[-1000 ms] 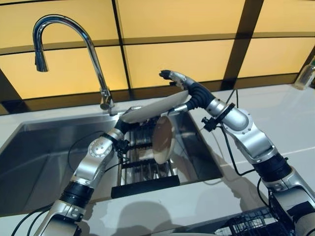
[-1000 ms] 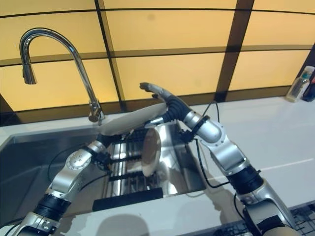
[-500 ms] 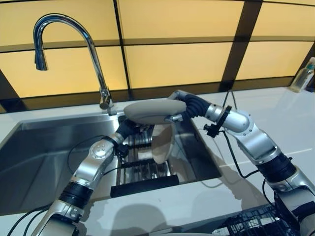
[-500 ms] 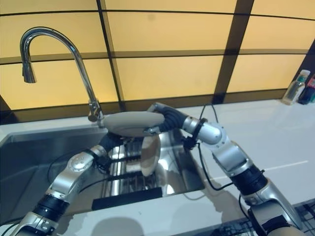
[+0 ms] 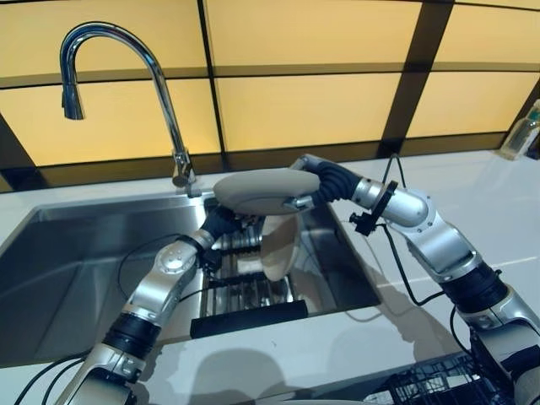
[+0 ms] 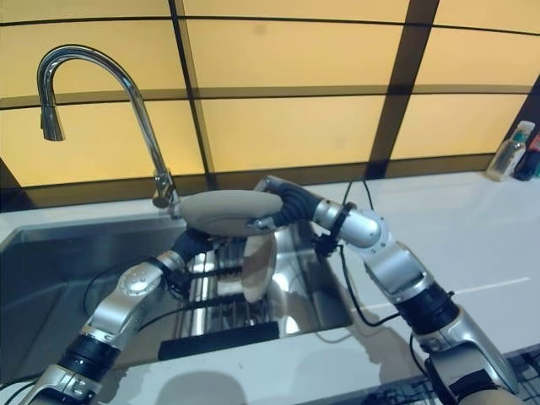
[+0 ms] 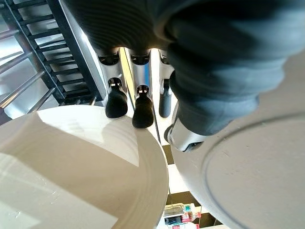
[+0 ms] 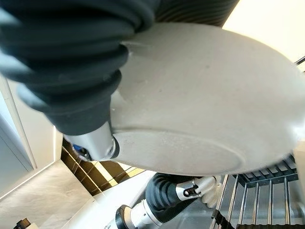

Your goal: Pick up plates and place into dishwasher.

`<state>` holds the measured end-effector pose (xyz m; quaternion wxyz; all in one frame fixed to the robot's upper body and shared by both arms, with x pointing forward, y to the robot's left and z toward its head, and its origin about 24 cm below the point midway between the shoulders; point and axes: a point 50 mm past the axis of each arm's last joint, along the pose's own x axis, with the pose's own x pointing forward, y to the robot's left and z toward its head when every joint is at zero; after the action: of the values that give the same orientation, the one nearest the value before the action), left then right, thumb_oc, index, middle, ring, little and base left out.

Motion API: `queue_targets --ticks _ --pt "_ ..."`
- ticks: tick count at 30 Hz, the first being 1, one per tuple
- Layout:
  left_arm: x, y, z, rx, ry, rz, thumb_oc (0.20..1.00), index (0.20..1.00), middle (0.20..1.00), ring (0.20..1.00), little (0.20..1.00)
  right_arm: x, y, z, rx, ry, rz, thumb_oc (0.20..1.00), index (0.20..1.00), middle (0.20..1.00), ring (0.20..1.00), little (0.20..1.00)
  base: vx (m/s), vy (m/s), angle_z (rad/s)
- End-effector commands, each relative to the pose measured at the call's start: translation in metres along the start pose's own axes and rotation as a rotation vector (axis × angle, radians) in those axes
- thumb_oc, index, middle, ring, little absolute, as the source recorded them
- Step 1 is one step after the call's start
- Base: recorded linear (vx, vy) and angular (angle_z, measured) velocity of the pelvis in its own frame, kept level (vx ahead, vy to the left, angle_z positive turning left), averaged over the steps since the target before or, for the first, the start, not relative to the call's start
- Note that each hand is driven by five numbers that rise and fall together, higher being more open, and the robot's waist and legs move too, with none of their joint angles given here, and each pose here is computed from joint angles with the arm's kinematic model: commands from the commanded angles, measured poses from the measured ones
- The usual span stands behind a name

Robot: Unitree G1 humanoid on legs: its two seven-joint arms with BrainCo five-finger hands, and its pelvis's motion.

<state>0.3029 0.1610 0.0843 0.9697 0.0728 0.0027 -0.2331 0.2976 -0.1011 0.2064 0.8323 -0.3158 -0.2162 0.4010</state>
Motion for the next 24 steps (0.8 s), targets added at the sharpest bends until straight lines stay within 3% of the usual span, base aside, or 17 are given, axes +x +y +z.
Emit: queue_targets --ticks 1,15,24 --pt "0.025 -0.017 0.049 -0.078 -0.232 -0.049 1.000 1.000 1.000 1.000 1.000 0.010 -0.001 0.007 -0.011 -0.048 -0.053 0.200 0.200 0.200 0.200 0.200 0.00 0.000 0.00" --pt "0.019 -0.010 0.032 -0.211 -0.216 0.045 1.000 1.000 1.000 1.000 1.000 -0.023 -0.062 0.013 -0.165 -0.029 -0.556 0.200 0.200 0.200 0.200 0.200 -0.02 0.004 -0.06" --pt "0.007 0.010 0.027 -0.214 -0.193 0.073 1.000 1.000 1.000 1.000 1.000 -0.075 -0.103 0.016 -0.310 0.023 -0.884 0.200 0.200 0.200 0.200 0.200 -0.02 -0.014 -0.10"
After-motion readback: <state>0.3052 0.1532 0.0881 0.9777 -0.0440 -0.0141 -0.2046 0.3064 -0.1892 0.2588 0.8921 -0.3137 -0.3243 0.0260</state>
